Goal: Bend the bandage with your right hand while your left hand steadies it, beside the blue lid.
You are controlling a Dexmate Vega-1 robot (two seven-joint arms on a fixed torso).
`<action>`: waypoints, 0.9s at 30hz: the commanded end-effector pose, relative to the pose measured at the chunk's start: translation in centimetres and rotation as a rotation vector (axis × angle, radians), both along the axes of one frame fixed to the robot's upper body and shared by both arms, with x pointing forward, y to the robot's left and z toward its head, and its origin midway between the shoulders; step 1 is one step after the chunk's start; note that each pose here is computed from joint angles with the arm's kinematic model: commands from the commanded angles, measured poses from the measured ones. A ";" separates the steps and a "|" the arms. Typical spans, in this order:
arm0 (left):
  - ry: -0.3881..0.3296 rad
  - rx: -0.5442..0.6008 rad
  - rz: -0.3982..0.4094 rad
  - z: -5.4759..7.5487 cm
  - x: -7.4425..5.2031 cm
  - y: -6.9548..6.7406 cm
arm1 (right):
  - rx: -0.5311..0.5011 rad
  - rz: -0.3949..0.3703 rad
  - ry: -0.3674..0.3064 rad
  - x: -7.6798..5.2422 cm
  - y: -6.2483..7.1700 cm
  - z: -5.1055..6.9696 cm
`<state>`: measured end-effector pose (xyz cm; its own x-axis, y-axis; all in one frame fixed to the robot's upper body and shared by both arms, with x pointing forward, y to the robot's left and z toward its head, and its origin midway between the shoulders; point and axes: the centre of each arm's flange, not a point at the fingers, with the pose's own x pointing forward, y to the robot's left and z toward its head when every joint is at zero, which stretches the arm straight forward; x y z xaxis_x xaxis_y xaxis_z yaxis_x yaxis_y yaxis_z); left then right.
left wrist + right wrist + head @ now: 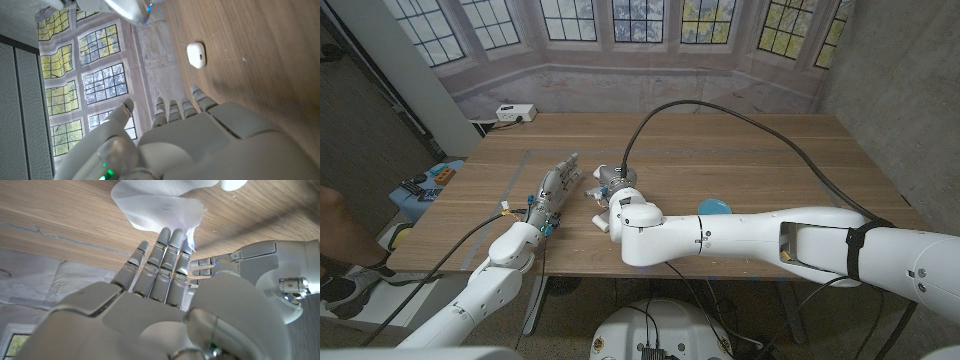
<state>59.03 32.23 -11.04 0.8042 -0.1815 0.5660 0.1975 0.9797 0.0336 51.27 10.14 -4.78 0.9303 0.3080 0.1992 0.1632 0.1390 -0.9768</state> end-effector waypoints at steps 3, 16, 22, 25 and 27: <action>0.001 -0.001 0.004 -0.1 -0.2 -0.3 | 0.008 0.039 -0.009 -0.1 -0.1 0.4; 0.001 0.001 0.003 -0.1 -0.6 -0.5 | 0.024 0.056 -0.025 -0.3 0.1 1.1; -0.003 0.010 0.002 0.2 -0.8 -0.5 | 0.030 0.074 -0.044 -0.5 0.3 2.2; -0.008 0.016 -0.001 0.4 -0.8 -0.6 | 0.025 0.090 -0.050 -0.5 0.2 2.6; -0.010 0.021 -0.002 0.6 -0.9 -0.6 | 0.028 0.097 -0.053 -0.5 0.1 2.8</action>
<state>58.43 31.73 -10.99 0.8029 -0.1837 0.5671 0.1970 0.9797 0.0384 50.97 10.30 -3.40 0.9035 0.3602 0.2325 0.1809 0.1714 -0.9685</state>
